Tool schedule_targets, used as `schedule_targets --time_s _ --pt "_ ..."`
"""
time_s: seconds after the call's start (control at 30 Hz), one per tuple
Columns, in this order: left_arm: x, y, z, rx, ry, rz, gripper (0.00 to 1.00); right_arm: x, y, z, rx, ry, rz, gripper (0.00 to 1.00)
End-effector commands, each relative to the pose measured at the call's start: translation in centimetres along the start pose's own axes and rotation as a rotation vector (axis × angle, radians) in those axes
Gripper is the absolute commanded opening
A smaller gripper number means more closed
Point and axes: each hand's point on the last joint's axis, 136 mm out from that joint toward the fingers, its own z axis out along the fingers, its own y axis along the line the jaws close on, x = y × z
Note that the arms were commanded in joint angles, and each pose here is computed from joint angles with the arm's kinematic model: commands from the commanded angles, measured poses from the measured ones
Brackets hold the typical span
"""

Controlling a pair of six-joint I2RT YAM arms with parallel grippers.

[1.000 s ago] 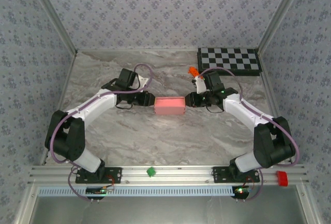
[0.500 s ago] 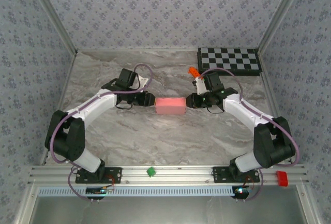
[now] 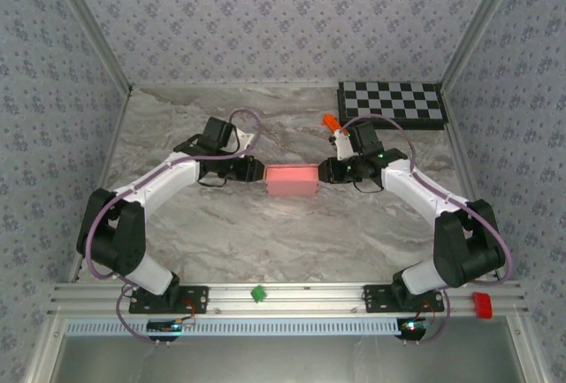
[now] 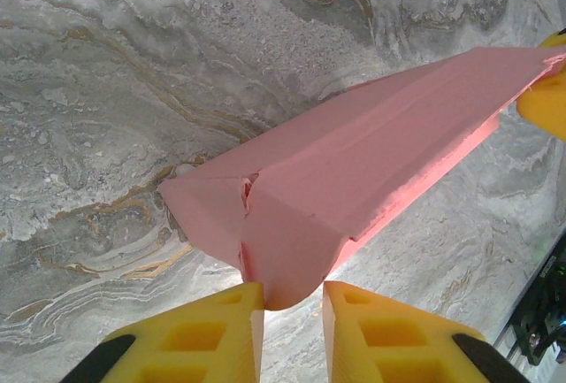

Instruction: Fold the paper box

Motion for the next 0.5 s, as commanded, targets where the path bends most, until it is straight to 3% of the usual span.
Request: schedule_targets --time_s 0.0,0.47 --pt "-1.03 -1.46 -0.66 0.04 -0.029 0.027 0.23 -0.78 0.99 -0.75 -0.02 -0.012 -0.017 0.24" --pt "-1.39 -1.75 -0.55 0.06 -0.036 0.021 0.21 -0.94 1.26 -0.76 -0.03 -0.015 -0.02 0.23"
